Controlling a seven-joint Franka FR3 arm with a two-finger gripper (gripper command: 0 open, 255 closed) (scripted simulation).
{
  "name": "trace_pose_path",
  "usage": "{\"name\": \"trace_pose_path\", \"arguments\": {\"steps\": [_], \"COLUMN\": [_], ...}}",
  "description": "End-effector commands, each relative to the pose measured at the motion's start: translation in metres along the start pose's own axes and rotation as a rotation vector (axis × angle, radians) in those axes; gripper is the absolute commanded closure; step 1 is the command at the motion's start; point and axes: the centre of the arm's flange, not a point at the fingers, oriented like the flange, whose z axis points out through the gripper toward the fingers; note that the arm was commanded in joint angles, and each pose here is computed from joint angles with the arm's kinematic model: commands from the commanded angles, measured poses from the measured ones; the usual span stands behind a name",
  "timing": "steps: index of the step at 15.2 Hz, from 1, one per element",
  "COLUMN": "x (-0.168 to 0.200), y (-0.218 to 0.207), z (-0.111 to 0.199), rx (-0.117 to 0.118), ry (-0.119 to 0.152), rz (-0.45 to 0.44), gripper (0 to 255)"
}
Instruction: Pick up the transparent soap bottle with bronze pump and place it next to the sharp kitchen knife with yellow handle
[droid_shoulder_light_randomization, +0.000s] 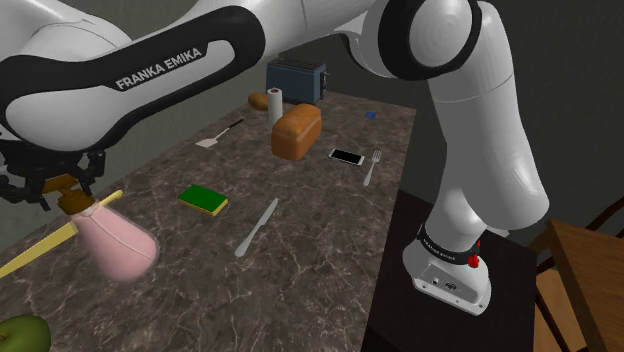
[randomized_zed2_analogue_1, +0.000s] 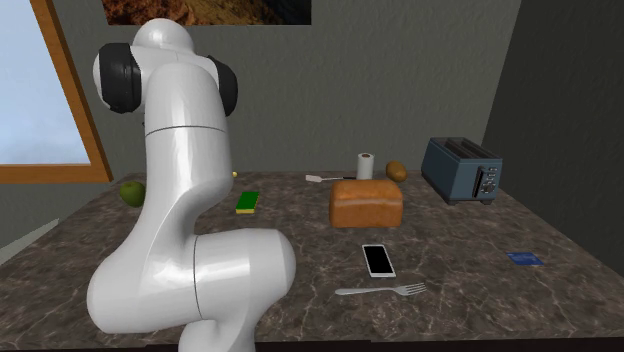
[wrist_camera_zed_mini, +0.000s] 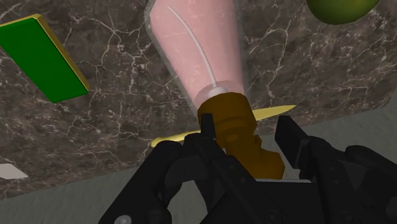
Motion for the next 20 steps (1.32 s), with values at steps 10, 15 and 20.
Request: {"name": "trace_pose_path", "arguments": {"steps": [10,15,20], "x": [0.000,0.000,0.000], "y": [0.000,0.000,0.000], "z": [-0.013,-0.050,-0.050], "rx": [0.001,0.001,0.001], "ry": [0.001,0.001,0.001], "rz": [0.000,0.000,0.000], "gripper": [0,0,0]}}
